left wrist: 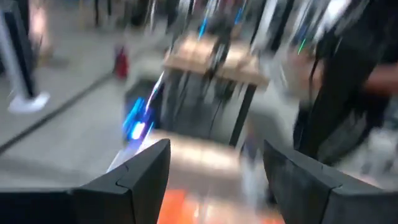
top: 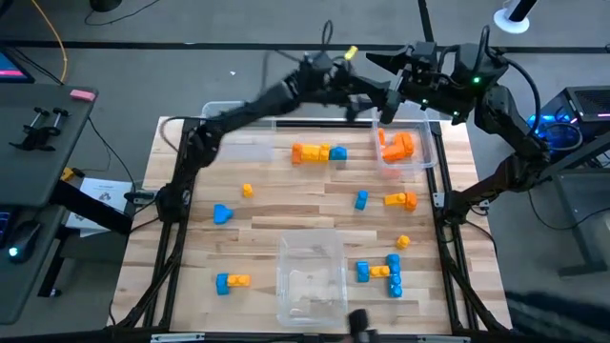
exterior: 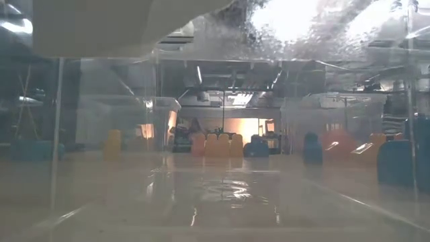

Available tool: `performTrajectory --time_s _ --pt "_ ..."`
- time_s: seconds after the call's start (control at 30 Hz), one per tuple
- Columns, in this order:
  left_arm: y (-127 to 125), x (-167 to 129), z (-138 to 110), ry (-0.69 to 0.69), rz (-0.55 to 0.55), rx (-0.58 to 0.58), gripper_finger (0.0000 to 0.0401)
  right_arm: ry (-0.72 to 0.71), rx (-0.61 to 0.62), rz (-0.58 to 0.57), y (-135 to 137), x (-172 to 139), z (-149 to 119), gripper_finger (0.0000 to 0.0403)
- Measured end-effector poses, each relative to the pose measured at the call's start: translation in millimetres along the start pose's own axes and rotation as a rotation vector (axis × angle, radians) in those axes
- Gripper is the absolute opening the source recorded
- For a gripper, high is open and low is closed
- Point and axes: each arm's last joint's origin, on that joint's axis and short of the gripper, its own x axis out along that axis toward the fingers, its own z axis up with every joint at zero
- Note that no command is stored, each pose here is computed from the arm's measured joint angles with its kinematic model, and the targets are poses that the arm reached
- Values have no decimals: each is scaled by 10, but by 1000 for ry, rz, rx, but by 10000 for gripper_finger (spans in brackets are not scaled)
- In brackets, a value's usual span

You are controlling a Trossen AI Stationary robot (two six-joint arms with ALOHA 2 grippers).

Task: Sort blocks
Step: Put the orange game piece into the top right transparent bin

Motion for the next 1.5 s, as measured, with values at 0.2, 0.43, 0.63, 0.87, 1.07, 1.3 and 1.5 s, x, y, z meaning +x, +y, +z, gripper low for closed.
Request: performTrajectory --time_s 0.2,0.43,0.63,0.87,1.07,1.3,1.5 --pt "-23 -575 -33 405 116 -56 236 25 -30 -1 1 12 -29 330" --pt "-5 -735 -383 541 138 -123 236 107 -68 -3 -3 15 -111 330" --pt "4 -1023 -790 618 177 -77 236 179 -82 -5 -8 5 -181 330" --pt "414 -1298 -1134 779 212 51 235 200 -94 -5 -10 1 -201 330" --pt "672 -1161 -1264 823 -34 284 217 200 -94 -5 -10 1 -200 330" --pt "745 -925 -1393 914 -12 334 198 201 -83 -6 -9 5 -203 330" --pt "727 -893 -1390 955 42 274 197 207 -84 -6 -5 31 -218 330"
